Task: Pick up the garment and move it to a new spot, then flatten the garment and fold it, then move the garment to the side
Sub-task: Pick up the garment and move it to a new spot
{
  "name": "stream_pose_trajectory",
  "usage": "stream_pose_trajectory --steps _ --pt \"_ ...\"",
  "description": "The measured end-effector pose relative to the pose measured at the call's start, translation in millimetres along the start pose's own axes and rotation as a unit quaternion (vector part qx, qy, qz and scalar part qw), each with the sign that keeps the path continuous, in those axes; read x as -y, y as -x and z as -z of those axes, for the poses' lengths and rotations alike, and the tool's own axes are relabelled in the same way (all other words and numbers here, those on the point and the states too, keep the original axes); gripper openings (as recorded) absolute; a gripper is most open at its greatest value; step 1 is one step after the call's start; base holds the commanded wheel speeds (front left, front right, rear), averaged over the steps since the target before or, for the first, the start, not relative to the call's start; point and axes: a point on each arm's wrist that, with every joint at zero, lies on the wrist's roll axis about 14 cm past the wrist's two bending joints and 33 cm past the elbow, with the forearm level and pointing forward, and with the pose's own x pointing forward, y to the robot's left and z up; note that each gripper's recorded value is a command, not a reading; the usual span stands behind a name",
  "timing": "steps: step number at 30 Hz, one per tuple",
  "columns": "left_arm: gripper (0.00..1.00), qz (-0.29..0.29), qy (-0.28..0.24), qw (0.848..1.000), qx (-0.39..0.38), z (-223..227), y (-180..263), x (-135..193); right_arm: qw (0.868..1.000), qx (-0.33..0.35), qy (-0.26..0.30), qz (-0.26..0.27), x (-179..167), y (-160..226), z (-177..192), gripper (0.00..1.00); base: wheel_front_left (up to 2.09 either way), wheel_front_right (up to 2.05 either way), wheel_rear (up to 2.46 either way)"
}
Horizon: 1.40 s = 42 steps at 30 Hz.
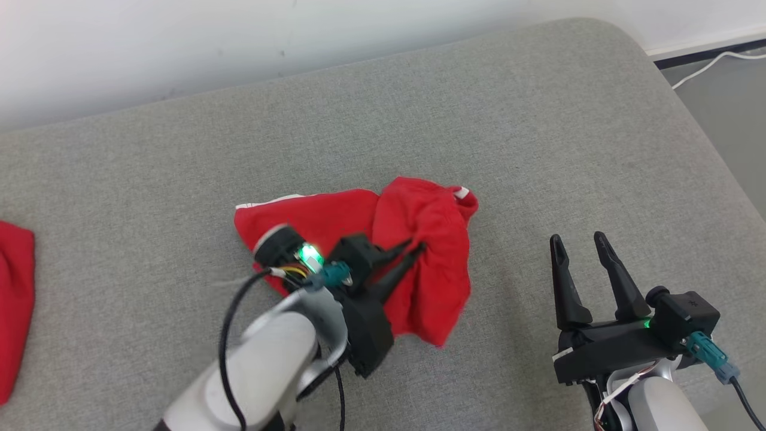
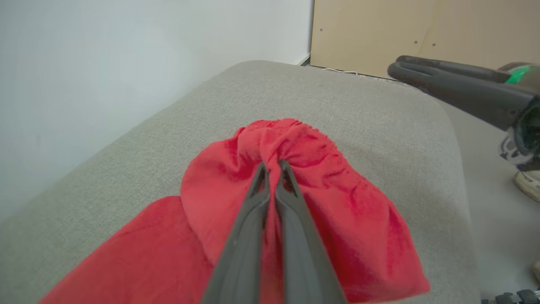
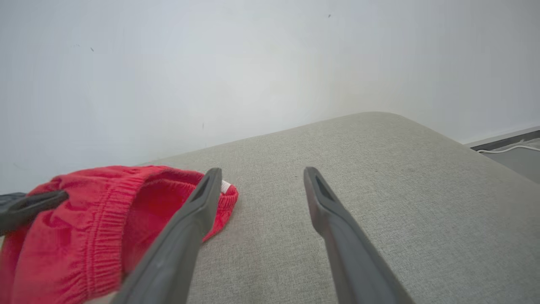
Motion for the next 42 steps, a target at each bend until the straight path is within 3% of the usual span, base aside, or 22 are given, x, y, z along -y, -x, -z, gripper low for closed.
stream_pose_trajectory --steps 3,10,19,27,35,42 --pt "1.00 0.001 0.013 1.000 -0.001 11 1 8 1.000 -0.002 0.001 -0.003 -1 0 2 1.00 0.00 0.00 0.00" --pt "1.00 -0.024 0.034 0.998 0.039 9 11 12 1.000 -0.003 -0.003 -0.018 -12 0 3 1.00 0.00 0.00 0.00" --pt "1.00 -0.133 0.043 0.985 0.098 -11 50 -19 0.999 0.002 -0.010 -0.037 -26 3 0 1.00 0.00 0.00 0.00" --pt "1.00 -0.235 0.040 0.964 0.115 -16 97 -52 0.999 0.007 -0.012 -0.048 -34 5 -4 1.00 0.00 0.00 0.00" --pt "1.00 -0.350 -0.002 0.930 0.109 -13 165 -85 0.998 0.010 -0.013 -0.056 -41 8 -6 1.00 0.00 0.00 0.00" --pt "1.00 -0.450 -0.004 0.887 0.101 -6 227 -107 0.998 0.003 -0.019 -0.066 -48 8 -1 1.00 0.00 0.00 0.00"
